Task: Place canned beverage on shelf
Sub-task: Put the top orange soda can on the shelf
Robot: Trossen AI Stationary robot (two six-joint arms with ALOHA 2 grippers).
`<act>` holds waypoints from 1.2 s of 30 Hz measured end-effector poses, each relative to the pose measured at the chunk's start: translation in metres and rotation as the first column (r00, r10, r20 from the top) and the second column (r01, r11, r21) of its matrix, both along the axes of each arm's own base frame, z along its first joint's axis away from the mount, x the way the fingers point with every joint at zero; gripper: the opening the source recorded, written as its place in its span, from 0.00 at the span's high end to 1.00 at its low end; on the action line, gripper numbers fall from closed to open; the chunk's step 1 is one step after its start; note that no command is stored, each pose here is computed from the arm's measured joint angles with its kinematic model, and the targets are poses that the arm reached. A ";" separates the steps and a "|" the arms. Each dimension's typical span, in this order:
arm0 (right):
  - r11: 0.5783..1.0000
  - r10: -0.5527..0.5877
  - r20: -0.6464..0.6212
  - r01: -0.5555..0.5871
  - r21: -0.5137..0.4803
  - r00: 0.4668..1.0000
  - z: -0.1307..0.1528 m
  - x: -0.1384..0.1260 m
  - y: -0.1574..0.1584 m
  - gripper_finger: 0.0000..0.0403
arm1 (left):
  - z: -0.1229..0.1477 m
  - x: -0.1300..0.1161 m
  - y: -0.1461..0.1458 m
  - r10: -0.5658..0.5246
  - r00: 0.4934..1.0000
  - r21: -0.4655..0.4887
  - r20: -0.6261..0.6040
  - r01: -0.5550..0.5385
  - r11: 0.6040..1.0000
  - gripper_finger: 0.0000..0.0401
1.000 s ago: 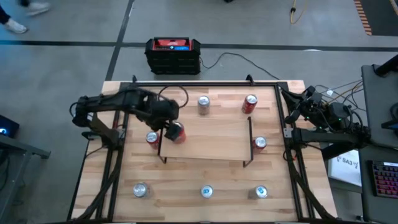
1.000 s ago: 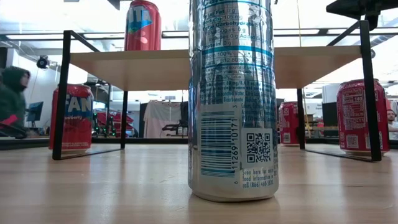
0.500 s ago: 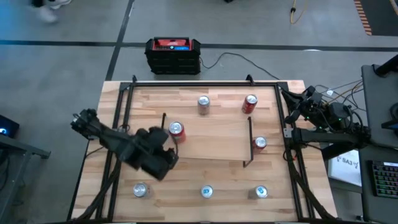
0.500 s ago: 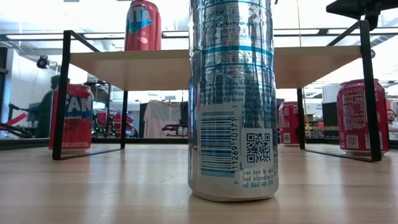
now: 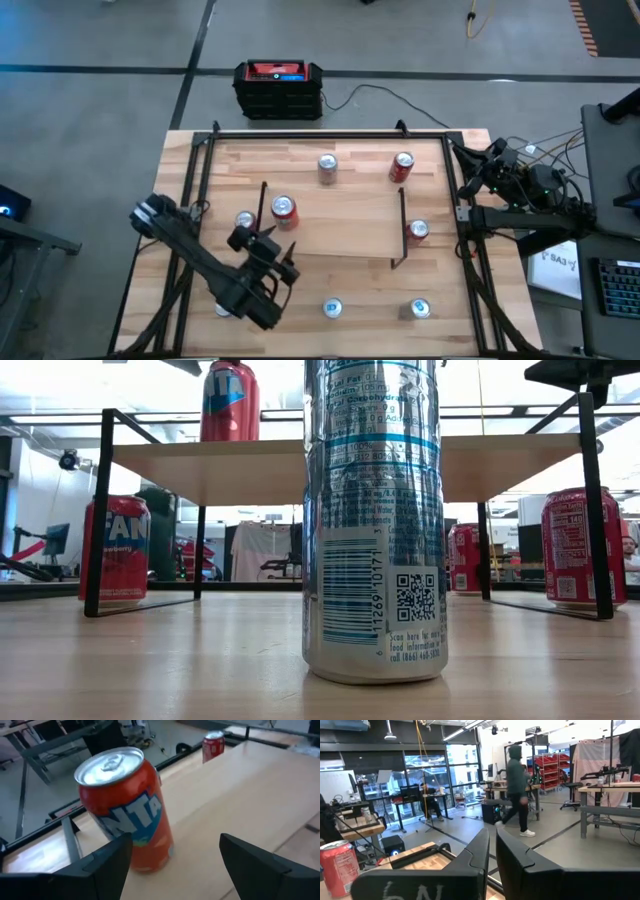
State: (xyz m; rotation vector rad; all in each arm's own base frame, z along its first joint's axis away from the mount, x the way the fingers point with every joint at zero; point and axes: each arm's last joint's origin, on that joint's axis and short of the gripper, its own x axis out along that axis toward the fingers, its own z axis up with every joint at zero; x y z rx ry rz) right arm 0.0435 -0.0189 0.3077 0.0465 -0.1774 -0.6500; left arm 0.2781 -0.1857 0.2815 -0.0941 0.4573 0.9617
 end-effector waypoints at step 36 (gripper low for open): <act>1.000 0.000 0.000 0.000 0.000 1.000 0.000 0.000 0.000 0.94 | 0.001 0.023 0.002 0.117 0.961 -0.071 0.249 -0.103 0.992 0.40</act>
